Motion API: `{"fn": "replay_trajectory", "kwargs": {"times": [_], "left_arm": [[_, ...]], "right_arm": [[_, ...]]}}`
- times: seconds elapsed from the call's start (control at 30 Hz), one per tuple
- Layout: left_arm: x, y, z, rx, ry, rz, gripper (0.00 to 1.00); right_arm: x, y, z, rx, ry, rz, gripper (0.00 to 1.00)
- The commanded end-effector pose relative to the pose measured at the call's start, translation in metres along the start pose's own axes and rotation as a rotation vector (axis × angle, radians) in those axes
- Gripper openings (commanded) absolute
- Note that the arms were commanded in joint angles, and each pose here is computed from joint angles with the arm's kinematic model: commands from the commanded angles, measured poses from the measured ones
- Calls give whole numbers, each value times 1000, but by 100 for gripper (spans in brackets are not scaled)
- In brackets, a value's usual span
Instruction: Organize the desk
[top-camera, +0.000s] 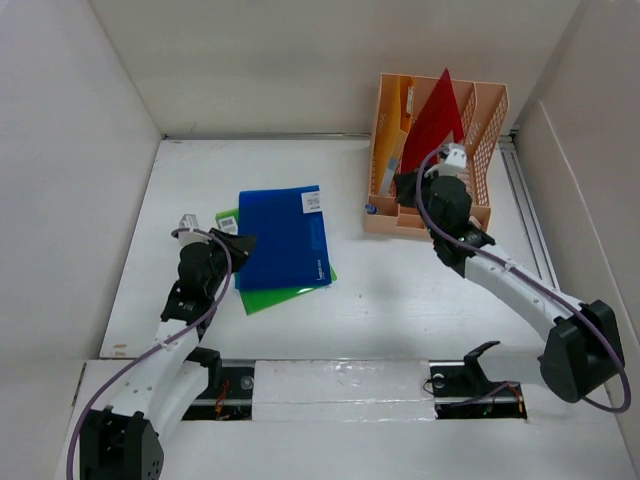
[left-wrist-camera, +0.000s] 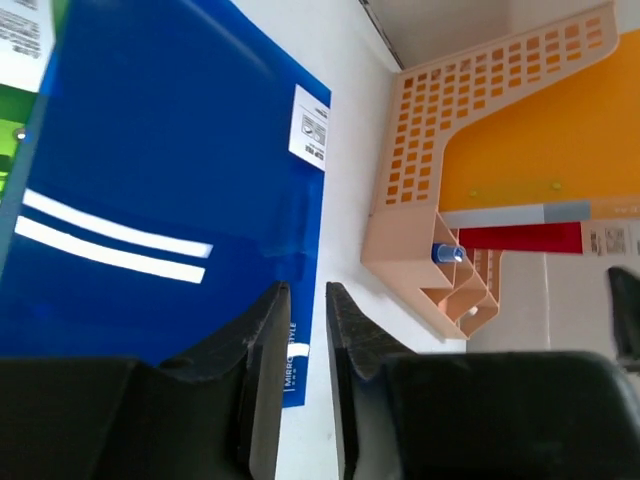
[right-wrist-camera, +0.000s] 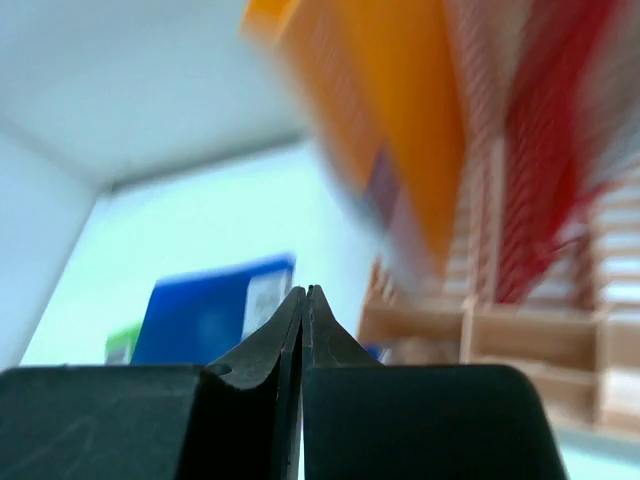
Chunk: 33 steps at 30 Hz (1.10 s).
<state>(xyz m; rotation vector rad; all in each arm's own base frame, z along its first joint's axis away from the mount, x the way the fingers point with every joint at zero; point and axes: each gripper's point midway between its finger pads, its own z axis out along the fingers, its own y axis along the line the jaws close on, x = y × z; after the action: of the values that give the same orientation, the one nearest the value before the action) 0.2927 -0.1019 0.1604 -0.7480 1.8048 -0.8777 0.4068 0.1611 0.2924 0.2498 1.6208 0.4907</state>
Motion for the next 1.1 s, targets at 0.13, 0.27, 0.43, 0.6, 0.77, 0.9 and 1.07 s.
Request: {"fn": "replay_trajectory", "kwargs": {"times": [0.13, 0.27, 0.43, 0.6, 0.77, 0.9, 1.07], "left_arm": [[-10, 28, -8, -111, -90, 11, 7], [-1, 52, -9, -187, -74, 10, 13], [3, 63, -6, -227, -65, 14, 33], [9, 74, -3, -243, -61, 1, 33], [13, 86, 0, -256, -76, -12, 31], [14, 95, 1, -284, -82, 0, 29], [16, 104, 3, -306, -89, 3, 28]], "right_arm": [[109, 47, -36, -154, 307, 11, 8], [191, 55, -58, -192, 530, -38, 51], [236, 64, -55, -226, 617, -18, 64], [257, 72, -34, -240, 625, -16, 59], [282, 68, -19, -219, 672, -20, 52], [296, 71, -21, -253, 701, 9, 52], [311, 70, -18, -254, 730, 11, 44]]}}
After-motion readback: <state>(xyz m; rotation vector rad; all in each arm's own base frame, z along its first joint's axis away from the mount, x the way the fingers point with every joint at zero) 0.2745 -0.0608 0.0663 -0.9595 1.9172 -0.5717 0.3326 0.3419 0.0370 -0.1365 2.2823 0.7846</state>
